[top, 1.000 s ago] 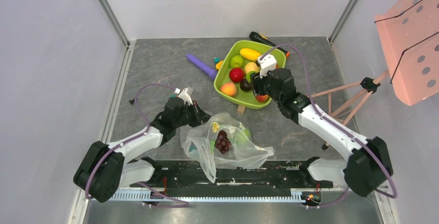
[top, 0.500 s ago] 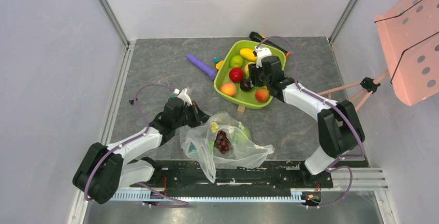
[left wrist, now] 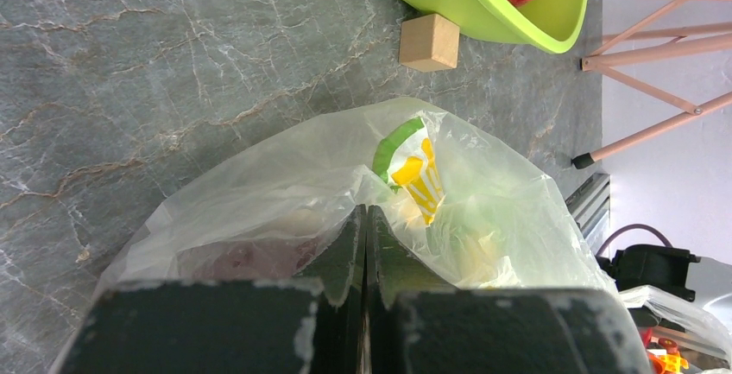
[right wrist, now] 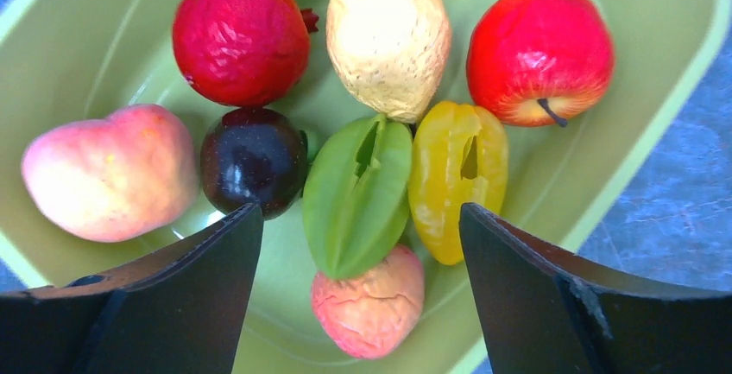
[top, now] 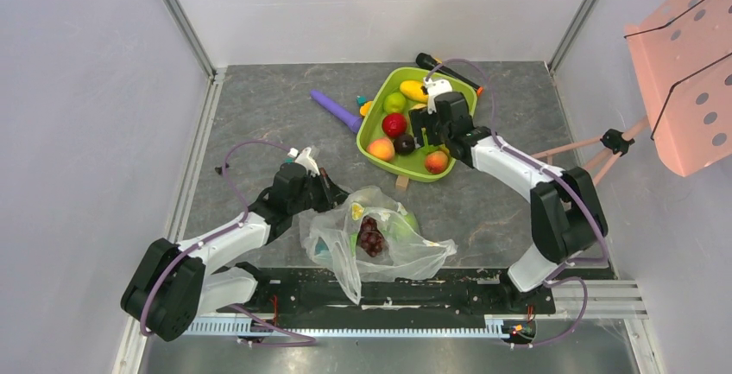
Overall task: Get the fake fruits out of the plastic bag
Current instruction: Place the fake fruit in the bin.
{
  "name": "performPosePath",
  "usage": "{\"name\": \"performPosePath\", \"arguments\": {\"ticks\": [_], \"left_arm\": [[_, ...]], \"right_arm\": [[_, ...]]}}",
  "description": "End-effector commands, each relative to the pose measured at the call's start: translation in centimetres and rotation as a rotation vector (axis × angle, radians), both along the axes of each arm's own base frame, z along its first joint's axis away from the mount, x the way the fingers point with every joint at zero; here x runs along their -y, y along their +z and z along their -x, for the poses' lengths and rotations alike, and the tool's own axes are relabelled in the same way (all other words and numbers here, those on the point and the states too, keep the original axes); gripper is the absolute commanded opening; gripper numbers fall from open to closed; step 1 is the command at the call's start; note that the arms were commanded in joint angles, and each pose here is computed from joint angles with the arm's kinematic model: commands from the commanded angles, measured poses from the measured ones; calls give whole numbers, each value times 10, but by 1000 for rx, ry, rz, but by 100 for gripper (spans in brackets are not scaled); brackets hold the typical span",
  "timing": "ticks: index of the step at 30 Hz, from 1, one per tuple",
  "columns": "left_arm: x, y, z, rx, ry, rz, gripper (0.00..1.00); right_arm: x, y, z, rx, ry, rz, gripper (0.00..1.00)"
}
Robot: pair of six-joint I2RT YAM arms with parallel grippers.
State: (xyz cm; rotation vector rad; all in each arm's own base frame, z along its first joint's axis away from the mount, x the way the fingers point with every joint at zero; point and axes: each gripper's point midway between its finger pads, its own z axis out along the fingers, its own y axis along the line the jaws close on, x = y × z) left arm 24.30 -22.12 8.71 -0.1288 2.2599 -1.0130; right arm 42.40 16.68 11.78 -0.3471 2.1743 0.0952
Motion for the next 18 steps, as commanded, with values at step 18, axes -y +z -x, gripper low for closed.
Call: {"name": "performPosePath", "arguments": {"ticks": [18], "left_arm": [[-3, 16, -4, 20, 14, -11, 2]], "right_arm": [[20, 106, 46, 240, -62, -218, 98]]}}
